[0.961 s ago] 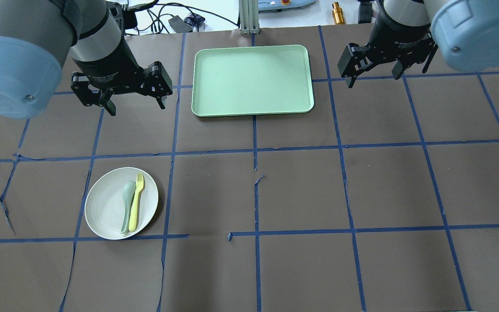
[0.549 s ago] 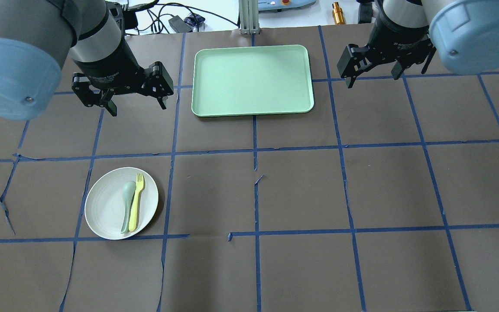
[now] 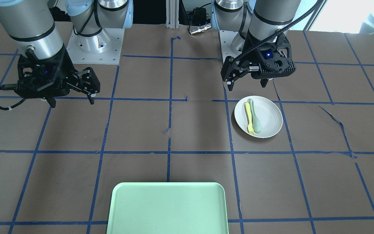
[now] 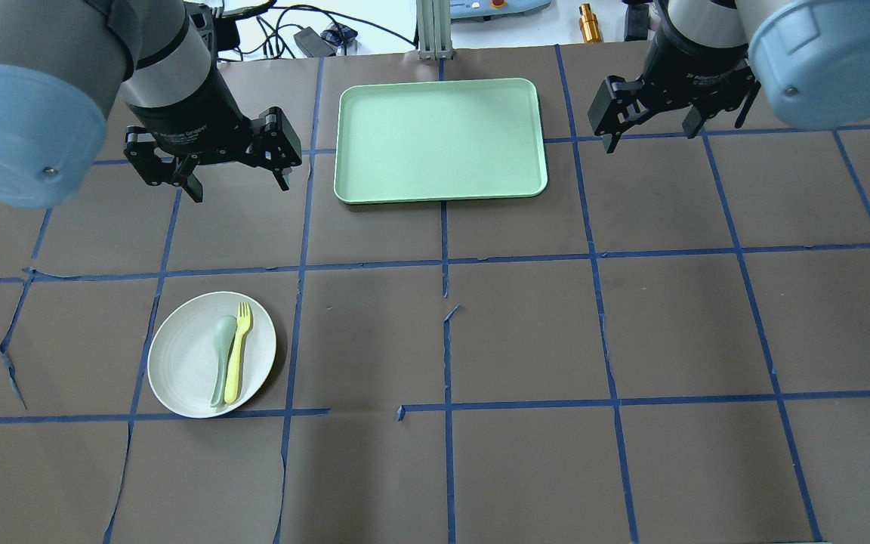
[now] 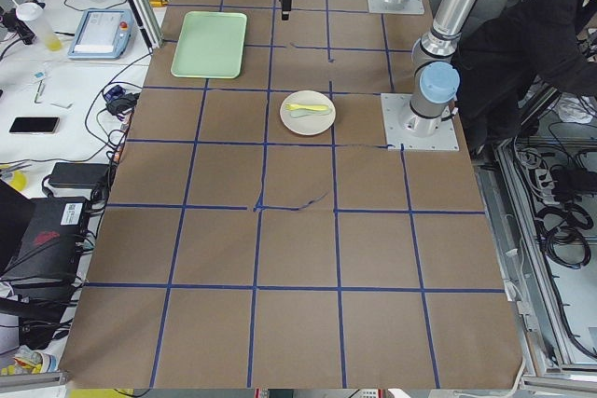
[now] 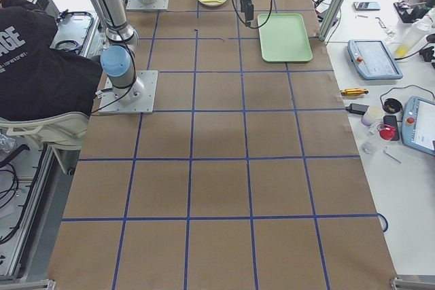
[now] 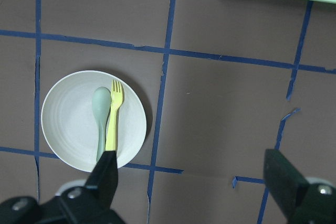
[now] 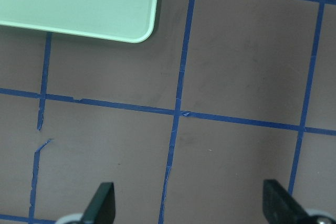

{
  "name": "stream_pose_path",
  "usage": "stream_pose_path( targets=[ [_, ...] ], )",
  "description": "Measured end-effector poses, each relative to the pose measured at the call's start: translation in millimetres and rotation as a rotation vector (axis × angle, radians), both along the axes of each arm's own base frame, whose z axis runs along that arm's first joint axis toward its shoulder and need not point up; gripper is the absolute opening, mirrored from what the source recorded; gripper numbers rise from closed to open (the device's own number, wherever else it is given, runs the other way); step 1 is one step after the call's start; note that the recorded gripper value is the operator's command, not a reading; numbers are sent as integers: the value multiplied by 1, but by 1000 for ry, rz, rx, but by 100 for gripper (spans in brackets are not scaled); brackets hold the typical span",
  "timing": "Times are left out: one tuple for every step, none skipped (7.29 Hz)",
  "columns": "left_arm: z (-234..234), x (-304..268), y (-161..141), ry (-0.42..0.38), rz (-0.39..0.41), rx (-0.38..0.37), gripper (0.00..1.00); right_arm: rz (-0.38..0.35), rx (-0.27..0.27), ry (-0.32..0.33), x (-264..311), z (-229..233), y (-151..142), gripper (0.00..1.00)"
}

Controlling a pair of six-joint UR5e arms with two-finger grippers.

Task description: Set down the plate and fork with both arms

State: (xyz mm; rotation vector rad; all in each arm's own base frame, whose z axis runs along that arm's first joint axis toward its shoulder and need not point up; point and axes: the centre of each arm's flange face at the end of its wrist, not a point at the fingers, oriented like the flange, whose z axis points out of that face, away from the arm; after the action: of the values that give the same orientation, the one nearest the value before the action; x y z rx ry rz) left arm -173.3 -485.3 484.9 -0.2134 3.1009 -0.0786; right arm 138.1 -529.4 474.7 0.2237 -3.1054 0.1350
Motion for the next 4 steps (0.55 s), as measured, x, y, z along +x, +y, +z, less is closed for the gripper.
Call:
stream_pose_path(
  targets=[
    [0,2,-1,-3,1,0,100,0,0,0,0,0,0,100],
    [-3,4,-3,-4,1,4,100,0,-2,0,0,1,0,100],
    [-10,7,-5,-4,-6,17,100,0,-3,0,0,1,-1,100],
    [-24,12,-5,-8,-21,43,100,0,-4,0,0,1,-1,100]
  ],
)
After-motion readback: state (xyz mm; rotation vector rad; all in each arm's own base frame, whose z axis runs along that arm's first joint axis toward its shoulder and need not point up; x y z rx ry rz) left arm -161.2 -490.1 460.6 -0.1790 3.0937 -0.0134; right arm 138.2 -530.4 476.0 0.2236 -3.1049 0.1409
